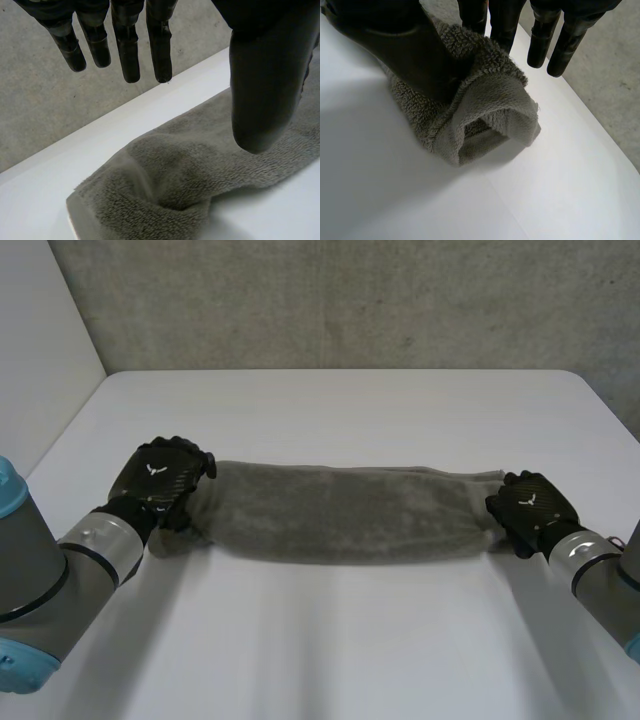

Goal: Fold the towel.

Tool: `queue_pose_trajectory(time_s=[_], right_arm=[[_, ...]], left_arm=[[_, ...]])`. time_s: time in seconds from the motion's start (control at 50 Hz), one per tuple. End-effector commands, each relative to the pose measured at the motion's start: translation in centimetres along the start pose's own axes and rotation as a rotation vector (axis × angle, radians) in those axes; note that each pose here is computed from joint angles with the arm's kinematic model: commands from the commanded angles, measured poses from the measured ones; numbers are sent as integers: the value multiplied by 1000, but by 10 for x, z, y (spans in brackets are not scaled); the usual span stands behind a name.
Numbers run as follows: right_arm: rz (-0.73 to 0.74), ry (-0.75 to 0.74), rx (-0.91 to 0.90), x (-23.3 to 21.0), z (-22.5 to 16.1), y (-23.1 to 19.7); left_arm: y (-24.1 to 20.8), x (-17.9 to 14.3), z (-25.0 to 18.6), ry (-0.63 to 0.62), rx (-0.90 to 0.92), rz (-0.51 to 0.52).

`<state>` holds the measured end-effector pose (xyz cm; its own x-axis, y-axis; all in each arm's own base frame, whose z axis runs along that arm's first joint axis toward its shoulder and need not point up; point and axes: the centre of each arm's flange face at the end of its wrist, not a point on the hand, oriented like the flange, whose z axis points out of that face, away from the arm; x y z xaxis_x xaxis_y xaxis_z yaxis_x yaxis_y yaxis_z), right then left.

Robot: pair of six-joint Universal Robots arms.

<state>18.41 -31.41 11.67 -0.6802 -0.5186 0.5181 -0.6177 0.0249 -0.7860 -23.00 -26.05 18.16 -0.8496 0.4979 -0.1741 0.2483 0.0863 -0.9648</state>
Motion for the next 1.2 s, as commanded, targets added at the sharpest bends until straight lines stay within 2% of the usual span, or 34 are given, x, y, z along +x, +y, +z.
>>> queue_pose_trajectory(time_s=[0.02,0.22,0.34,0.5,0.6,0.74,0.92,1.08,1.2], right_arm=[[-44,52,-27,22,0,8],[-277,211,-58,88,0,17],[-386,276,-4,119,0,3],[-355,174,12,91,-8,-5],[-349,136,7,79,-10,-8],[-339,120,-5,74,-11,-4],[-334,109,-8,70,-11,-3],[-326,101,-13,68,-13,-1],[-323,96,-15,66,-14,0]], left_arm=[[0,-2,0,-11,-2,-1],[2,-4,-1,-17,-9,-3],[2,-4,-1,-18,-8,-3],[1,7,1,13,7,-6],[-1,49,-6,124,17,-76],[1,72,-16,75,-14,-151],[20,116,-24,52,-64,-100],[44,125,-9,1,-120,-81],[53,134,-4,15,-132,-70]])
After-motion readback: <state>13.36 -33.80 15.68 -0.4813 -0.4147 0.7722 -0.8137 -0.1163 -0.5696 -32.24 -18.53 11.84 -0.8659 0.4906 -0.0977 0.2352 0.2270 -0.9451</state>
